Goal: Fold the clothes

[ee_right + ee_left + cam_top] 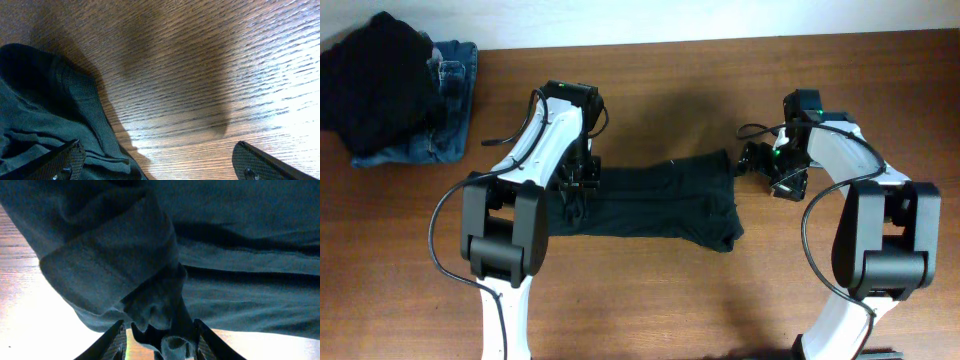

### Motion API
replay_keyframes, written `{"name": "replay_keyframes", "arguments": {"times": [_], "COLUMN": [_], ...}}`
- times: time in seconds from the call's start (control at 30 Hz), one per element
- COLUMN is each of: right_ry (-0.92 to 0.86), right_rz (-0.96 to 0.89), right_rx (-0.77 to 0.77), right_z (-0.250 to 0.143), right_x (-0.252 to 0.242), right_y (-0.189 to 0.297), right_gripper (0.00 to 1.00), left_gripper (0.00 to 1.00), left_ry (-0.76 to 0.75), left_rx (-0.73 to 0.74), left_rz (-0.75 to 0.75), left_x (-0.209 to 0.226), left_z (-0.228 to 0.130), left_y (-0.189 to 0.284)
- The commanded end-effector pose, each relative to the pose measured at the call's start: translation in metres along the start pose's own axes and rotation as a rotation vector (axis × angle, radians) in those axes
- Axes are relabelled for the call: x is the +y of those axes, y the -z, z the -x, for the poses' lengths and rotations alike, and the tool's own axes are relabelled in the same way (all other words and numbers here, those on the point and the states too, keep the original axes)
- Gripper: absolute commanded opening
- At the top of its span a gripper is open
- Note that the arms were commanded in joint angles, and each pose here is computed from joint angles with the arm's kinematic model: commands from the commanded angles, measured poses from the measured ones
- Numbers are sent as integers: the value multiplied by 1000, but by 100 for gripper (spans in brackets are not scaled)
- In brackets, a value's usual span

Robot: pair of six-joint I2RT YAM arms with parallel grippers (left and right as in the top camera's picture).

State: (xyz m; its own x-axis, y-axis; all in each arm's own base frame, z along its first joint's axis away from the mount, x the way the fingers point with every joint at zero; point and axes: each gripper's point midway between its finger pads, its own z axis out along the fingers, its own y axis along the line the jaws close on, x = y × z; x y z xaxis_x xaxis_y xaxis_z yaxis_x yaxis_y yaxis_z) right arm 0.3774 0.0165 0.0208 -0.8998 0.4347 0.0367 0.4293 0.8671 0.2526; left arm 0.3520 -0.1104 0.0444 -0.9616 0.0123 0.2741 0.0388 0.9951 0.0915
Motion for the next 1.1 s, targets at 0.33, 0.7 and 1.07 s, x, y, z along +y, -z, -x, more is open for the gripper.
{"name": "replay_keyframes", "arguments": {"times": [0.33, 0.7, 1.07], "right_ry": [-4, -4, -4], "right_rz": [1, 0, 0], "right_rx": [11, 11, 11], "right_z": [-2, -2, -2], "right_x": [1, 1, 1], "right_y": [-4, -4, -4], "right_gripper": [99, 99, 99], "left_gripper": [42, 37, 33], "left_ry": [-3, -79, -154], "left_rx": [15, -6, -78], "left_rz": [-5, 7, -1], "left_x": [-3, -31, -49], "left_z": [-2, -8, -3], "left_y": [-4, -4, 28]}}
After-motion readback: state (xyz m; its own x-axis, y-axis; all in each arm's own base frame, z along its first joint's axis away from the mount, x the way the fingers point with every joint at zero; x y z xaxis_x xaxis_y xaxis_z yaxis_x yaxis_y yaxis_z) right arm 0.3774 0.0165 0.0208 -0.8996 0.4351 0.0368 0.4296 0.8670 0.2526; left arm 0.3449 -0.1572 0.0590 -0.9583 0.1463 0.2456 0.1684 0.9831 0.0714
